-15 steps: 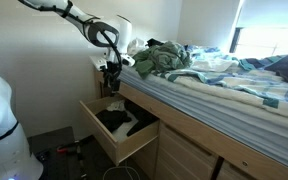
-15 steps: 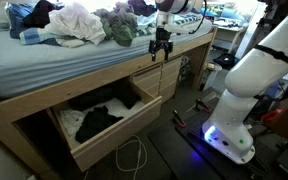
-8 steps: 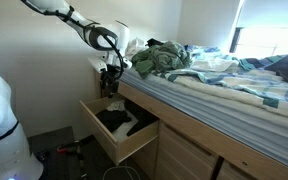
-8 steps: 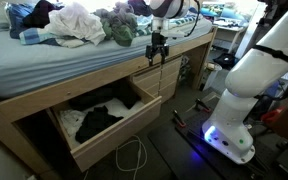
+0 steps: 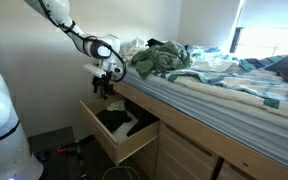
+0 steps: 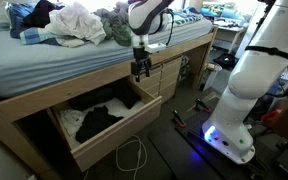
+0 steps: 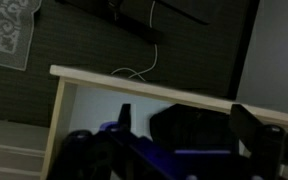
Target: Move the object from the drawer and put it on the bed
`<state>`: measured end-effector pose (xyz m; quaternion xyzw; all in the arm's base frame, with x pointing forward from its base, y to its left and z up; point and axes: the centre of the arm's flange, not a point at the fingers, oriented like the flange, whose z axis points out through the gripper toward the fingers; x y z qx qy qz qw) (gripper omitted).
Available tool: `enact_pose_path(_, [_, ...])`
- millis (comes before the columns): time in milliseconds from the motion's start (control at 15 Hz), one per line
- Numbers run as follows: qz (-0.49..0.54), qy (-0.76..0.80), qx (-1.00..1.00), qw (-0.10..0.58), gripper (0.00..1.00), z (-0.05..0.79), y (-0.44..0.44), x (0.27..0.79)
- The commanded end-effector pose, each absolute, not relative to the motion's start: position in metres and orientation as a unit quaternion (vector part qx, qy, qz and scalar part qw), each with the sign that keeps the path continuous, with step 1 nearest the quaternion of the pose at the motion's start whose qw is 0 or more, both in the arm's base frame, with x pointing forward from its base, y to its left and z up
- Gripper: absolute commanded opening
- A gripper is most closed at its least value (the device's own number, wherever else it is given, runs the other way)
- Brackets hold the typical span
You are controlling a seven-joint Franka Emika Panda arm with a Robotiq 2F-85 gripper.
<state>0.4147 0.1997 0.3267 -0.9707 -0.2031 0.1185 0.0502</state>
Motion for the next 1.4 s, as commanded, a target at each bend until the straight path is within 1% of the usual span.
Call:
enact_pose_path(0, [0.103,-0.259,-0.959,0.047,1.00,0.317,0.227,0.435])
enact_pose_path(200, [0.099,-0.286,-0.952,0.052,1.00,0.317,0.238,0.440])
enact_pose_path(267, [0.106,-0.262,-0.958,0.052,1.00,0.316,0.233,0.430])
enact_pose_path(667, [0.105,-0.269,-0.956,0.052,1.00,0.313,0.237,0.435])
enact_pose_path(1333, [0.140,-0.324,-0.934,0.061,1.00,0.266,0.308,0.446])
